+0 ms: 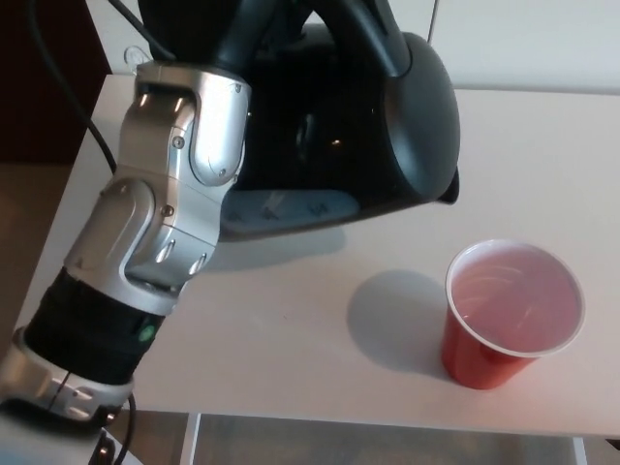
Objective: The robot walk towards a table in front and uses its left hand to pick up the pot from the base and pour water to the cup on the right hand side
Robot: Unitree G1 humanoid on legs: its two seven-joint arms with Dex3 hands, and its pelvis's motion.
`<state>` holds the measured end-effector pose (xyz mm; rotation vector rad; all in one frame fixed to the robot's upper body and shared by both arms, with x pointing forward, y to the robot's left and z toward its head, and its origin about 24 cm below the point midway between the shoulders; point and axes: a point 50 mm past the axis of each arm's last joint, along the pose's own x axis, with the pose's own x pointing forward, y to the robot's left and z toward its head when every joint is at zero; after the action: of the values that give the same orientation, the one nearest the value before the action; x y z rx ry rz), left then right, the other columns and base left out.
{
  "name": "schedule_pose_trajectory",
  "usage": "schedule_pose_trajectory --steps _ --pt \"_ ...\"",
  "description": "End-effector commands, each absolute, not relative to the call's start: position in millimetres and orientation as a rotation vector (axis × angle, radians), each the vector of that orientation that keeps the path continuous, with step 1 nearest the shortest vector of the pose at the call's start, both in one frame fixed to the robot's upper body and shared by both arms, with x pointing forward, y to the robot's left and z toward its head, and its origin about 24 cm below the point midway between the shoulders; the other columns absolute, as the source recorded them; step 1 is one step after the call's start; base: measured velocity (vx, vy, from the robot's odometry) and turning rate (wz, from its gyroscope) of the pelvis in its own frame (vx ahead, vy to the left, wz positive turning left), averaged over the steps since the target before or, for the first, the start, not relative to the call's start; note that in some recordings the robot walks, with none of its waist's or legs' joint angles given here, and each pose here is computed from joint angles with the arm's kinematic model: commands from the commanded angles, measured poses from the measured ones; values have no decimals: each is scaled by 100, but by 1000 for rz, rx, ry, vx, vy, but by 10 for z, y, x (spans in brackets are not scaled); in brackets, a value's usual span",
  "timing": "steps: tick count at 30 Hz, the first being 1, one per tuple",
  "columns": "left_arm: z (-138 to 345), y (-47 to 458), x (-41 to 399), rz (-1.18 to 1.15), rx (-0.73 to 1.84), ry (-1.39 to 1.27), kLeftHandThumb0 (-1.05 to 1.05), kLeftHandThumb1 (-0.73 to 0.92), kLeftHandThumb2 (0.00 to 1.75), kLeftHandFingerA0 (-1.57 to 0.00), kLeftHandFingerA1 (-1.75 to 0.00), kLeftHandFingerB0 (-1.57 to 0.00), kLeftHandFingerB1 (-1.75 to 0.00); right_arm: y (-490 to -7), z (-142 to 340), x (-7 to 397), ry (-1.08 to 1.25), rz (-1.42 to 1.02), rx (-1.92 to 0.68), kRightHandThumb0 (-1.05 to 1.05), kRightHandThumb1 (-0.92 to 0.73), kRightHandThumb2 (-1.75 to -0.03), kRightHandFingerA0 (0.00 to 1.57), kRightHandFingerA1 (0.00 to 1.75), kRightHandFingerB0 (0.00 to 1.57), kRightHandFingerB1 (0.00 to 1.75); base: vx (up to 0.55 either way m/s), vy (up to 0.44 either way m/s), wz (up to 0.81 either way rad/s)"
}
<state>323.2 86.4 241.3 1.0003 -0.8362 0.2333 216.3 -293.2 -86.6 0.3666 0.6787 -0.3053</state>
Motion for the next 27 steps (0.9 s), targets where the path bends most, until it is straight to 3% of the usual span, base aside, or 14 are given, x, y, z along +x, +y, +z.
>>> schedule_pose_trajectory --steps 1,3,5,6,8,13,15,16,19,20,22,23,24,27 --pt "2612 846 3164 264 1001 -930 -20 73 62 -86 -175 -74 -107 -2950 -800 2250 658 -303 345 -53 -43 -83 56 65 42 54 0 0 0" --pt "2622 800 3134 247 995 -929 -27 52 90 -120 -138 -79 -85 -2952 -803 2244 661 -301 344 -52 -41 -82 55 65 40 53 0 0 0" --pt "2622 797 3130 245 995 -928 -27 52 90 -120 -138 -79 -85 -2951 -804 2242 662 -300 344 -52 -41 -82 55 65 40 53 0 0 0" --pt "2634 769 3107 239 999 -936 -28 66 64 -93 -168 -88 -58 -2953 -800 2250 663 -304 345 -54 -43 -81 54 63 42 53 0 0 0" --pt "2658 711 3051 215 1001 -963 -24 48 88 -123 -138 -83 -80 -2954 -792 2264 661 -303 349 -54 -43 -82 54 64 40 53 0 0 0" --pt "2664 669 3003 193 1000 -986 -23 51 92 -123 -136 -79 -92 -2947 -788 2275 659 -302 349 -56 -42 -81 54 63 42 53 0 0 0" --pt "2623 551 2895 146 1024 -1033 -24 53 92 -122 -137 -77 -110 -2941 -790 2278 661 -299 337 -55 -42 -82 55 65 44 55 0 0 0" --pt "2617 534 2877 139 1027 -1051 -17 67 63 -96 -172 -75 -112 -2939 -792 2277 662 -304 356 -50 -53 -57 60 61 54 44 0 0 0" --pt "2613 525 2864 135 1031 -1057 -17 67 63 -96 -172 -75 -112 -2938 -792 2278 663 -307 364 -50 -53 -57 60 61 54 44 0 0 0" --pt "2614 442 2794 135 1019 -1098 -24 46 88 -125 -137 -78 -90 -2937 -791 2273 660 -290 344 -49 -56 -57 60 61 49 43 0 0 0" --pt "2614 406 2760 136 1014 -1115 -24 46 88 -125 -137 -78 -90 -2937 -790 2272 659 -283 335 -49 -56 -57 60 61 49 43 0 0 0" --pt "2626 382 2731 126 1022 -1135 -25 60 61 -100 -163 -85 -73 -2939 -792 2273 666 -281 322 -49 -56 -57 58 58 50 43 0 0 0" --pt "2634 361 2711 119 1013 -1141 -23 43 87 -126 -137 -79 -87 -2939 -794 2273 668 -289 319 -48 -55 -57 61 58 54 45 0 0 0" --pt "2636 352 2701 117 1010 -1142 -23 43 87 -126 -137 -79 -87 -2939 -796 2273 669 -292 318 -48 -55 -57 61 58 54 45 0 0 0"
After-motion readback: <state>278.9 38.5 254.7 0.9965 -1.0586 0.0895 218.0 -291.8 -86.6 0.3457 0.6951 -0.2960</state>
